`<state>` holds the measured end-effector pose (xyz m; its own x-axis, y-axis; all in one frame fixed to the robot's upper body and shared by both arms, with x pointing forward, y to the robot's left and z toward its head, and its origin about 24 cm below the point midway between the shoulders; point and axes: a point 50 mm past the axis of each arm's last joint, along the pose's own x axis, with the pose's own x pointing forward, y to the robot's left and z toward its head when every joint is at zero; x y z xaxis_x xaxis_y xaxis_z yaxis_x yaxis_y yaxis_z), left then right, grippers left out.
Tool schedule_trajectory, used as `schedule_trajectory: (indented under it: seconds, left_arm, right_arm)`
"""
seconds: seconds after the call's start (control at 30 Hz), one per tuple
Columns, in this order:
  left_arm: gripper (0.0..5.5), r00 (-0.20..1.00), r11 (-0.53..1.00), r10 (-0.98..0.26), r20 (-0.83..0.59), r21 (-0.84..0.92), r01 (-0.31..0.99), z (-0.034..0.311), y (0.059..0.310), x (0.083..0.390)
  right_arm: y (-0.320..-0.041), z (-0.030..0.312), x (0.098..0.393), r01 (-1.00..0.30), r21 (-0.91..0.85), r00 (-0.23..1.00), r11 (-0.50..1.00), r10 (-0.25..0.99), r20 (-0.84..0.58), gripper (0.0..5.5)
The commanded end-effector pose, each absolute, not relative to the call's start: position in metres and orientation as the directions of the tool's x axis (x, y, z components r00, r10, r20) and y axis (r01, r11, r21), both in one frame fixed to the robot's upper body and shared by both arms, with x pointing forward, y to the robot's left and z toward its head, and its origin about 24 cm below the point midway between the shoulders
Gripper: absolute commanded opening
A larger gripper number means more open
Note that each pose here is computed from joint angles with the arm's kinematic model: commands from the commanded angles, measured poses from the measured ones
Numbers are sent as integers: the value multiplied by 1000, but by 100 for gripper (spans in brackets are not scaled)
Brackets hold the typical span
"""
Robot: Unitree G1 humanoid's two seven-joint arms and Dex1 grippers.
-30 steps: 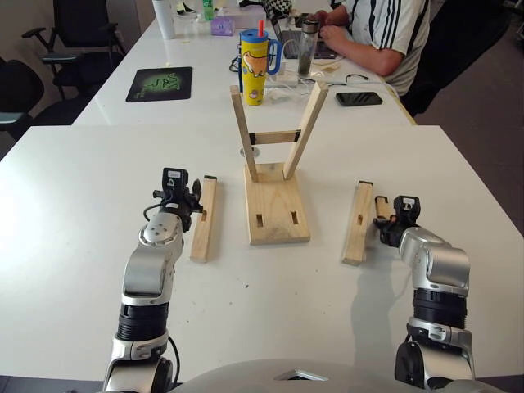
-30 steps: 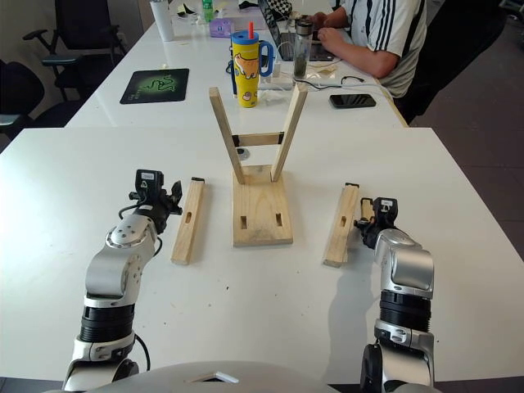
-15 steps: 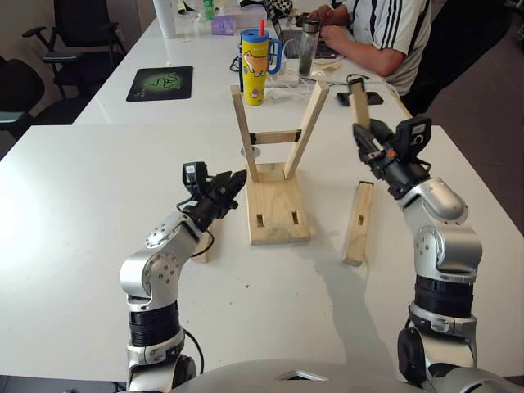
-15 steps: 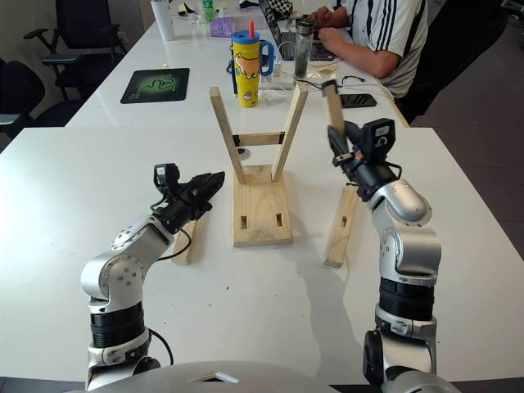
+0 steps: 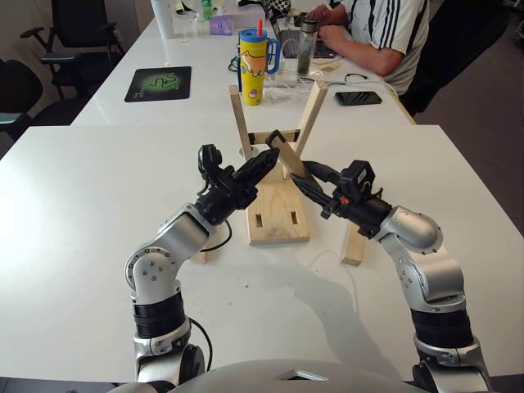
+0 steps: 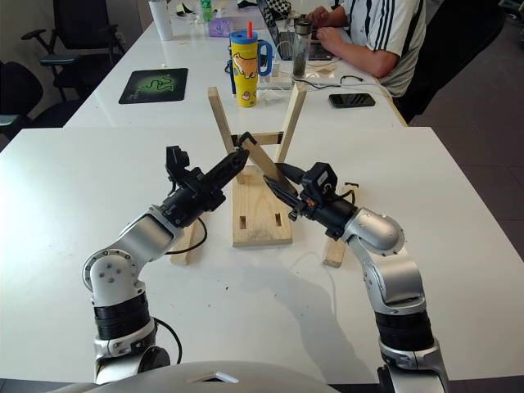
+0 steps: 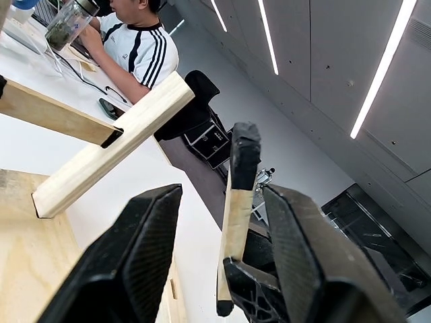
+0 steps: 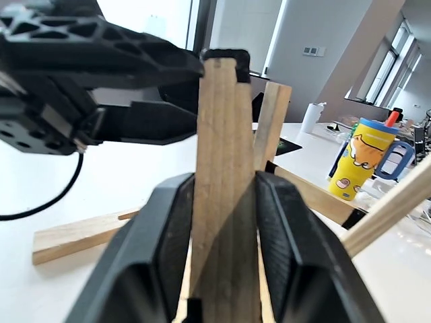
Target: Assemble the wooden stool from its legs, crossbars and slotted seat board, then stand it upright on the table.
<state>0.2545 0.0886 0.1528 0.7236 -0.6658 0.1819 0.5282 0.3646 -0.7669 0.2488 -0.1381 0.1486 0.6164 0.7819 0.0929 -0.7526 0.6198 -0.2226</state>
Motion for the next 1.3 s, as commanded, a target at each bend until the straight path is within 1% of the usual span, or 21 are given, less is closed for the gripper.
schedule_trajectory:
  seconds: [0.03, 0.27, 0.43, 0.63, 0.77, 0.8, 0.83, 0.9, 0.97, 1.07, 1.13, 1.2, 1.3]
  left_arm:
    - [224, 719, 297, -664, 204, -811, 505, 152, 77, 251]
    - [115, 725, 314, -661, 190, -808, 498, 151, 77, 249]
    - [43, 734, 324, -652, 190, -806, 496, 151, 80, 251]
    - [42, 750, 345, -636, 180, -804, 485, 151, 83, 254]
    - [42, 794, 391, -589, 153, -805, 446, 147, 92, 261]
    - [42, 809, 415, -572, 136, -803, 428, 146, 95, 263]
    - [42, 821, 444, -560, 114, -795, 413, 143, 97, 265]
    - [42, 850, 510, -523, 72, -772, 379, 138, 101, 269]
    - [42, 875, 555, -481, 55, -753, 352, 135, 106, 271]
    - [42, 927, 655, -375, 13, -703, 275, 126, 126, 274]
    - [42, 957, 735, -287, -26, -647, 203, 118, 142, 272]
    - [42, 980, 842, -184, -72, -526, 119, 108, 159, 267]
    - [42, 994, 921, -77, -75, -387, 42, 101, 171, 259]
  right_arm:
    - [-129, 151, 244, -776, -240, 578, 583, 810, 98, 130]
    - [-129, 150, 250, -748, -262, 607, 610, 788, 101, 130]
    - [-127, 147, 248, -766, -246, 594, 594, 800, 81, 130]
    - [-124, 144, 245, -791, -225, 572, 569, 818, 57, 130]
    - [-123, 144, 246, -794, -206, 575, 572, 817, 54, 130]
    - [-123, 144, 245, -803, -193, 565, 563, 824, 51, 166]
    - [-123, 144, 244, -808, -187, 561, 559, 826, 50, 173]
    - [-124, 146, 246, -798, -164, 579, 580, 813, 64, 203]
    - [-127, 149, 251, -771, -140, 615, 621, 783, 90, 230]
    - [-138, 154, 262, -684, -66, 713, 726, 686, 145, 236]
    - [-148, 151, 271, -606, -22, 785, 796, 602, 145, 236]
    - [-158, 143, 276, -519, 5, 849, 855, 515, 120, 236]
    - [-164, 133, 276, -452, 18, 889, 892, 449, 94, 236]
